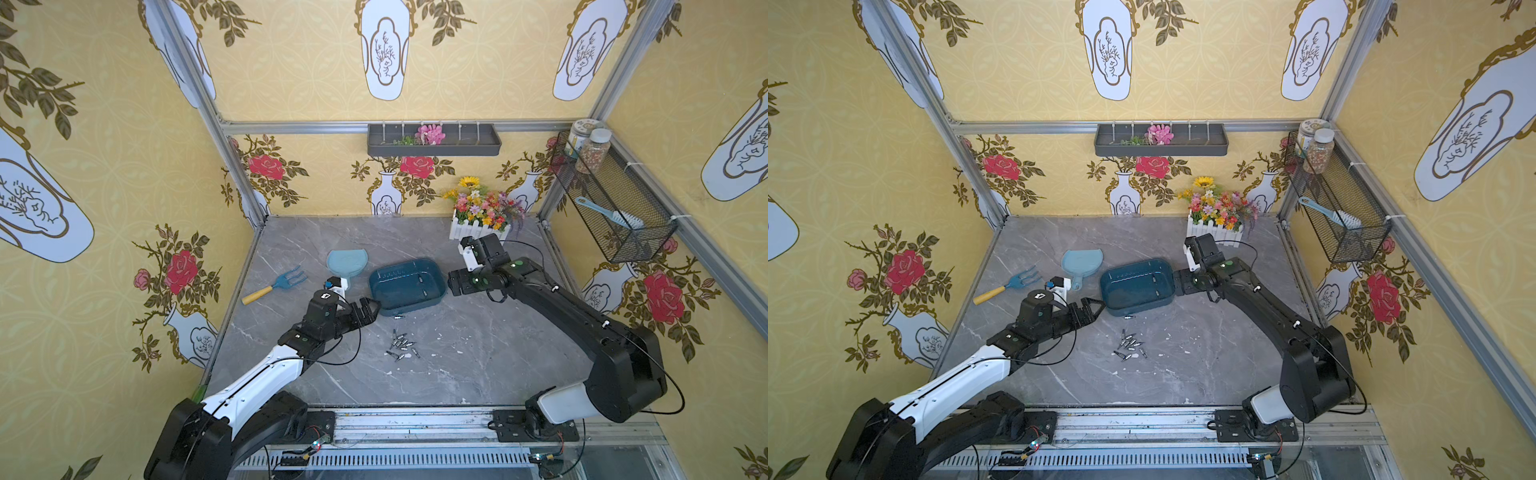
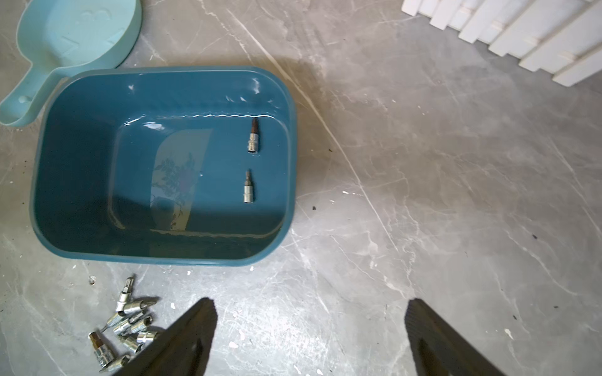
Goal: Put the bit on the desktop into the storage box
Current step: Pick up the screwdriver bit from the center of the board.
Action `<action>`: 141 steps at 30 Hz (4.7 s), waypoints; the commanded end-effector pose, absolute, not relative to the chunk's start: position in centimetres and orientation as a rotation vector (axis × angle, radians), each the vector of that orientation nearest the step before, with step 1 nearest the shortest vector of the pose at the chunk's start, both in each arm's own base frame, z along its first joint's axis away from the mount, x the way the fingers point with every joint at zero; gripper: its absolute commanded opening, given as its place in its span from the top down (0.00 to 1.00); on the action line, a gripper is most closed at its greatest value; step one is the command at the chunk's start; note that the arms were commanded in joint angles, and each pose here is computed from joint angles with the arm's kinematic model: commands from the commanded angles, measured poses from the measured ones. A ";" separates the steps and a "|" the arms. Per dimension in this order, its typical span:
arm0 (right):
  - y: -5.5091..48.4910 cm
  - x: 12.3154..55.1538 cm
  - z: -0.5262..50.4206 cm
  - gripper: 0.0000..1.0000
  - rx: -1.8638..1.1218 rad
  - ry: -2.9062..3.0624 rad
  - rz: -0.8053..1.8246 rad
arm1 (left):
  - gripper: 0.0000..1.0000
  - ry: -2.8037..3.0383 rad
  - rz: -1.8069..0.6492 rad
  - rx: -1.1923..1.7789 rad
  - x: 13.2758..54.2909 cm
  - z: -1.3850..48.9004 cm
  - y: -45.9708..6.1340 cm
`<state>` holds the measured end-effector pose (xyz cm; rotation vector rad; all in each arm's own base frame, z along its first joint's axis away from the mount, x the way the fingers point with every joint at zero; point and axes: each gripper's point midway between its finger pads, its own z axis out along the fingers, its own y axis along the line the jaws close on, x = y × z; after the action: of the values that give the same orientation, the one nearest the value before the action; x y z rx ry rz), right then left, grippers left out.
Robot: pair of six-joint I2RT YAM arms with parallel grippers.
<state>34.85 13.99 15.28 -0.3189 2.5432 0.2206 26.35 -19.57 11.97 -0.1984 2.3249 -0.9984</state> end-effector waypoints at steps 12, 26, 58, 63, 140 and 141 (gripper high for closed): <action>11.4 33.5 14.9 0.03 -0.249 2.520 0.261 | 0.00 2.410 -1.187 -0.083 26.1 10.4 -26.2; 10.2 32.5 14.4 0.03 -0.216 2.538 0.207 | 0.00 2.368 -1.107 0.024 29.9 10.3 -28.3; 9.0 32.7 14.8 0.03 -0.196 2.499 0.225 | 0.13 2.432 -0.741 0.464 28.3 9.3 -25.5; 8.1 33.0 15.1 0.03 -0.145 2.473 0.264 | 0.26 2.468 -0.729 0.529 28.1 8.2 -26.1; 7.2 32.7 15.2 0.03 -0.107 2.470 0.262 | 0.74 2.797 -0.247 0.865 25.6 -1.8 -26.6; 7.2 32.6 15.3 0.03 -0.108 2.469 0.262 | 0.74 2.808 -0.248 0.863 25.5 -1.8 -26.6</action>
<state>32.19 7.27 14.79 -0.1180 2.4994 0.2671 29.10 -28.17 0.68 0.8077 2.6297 -0.2584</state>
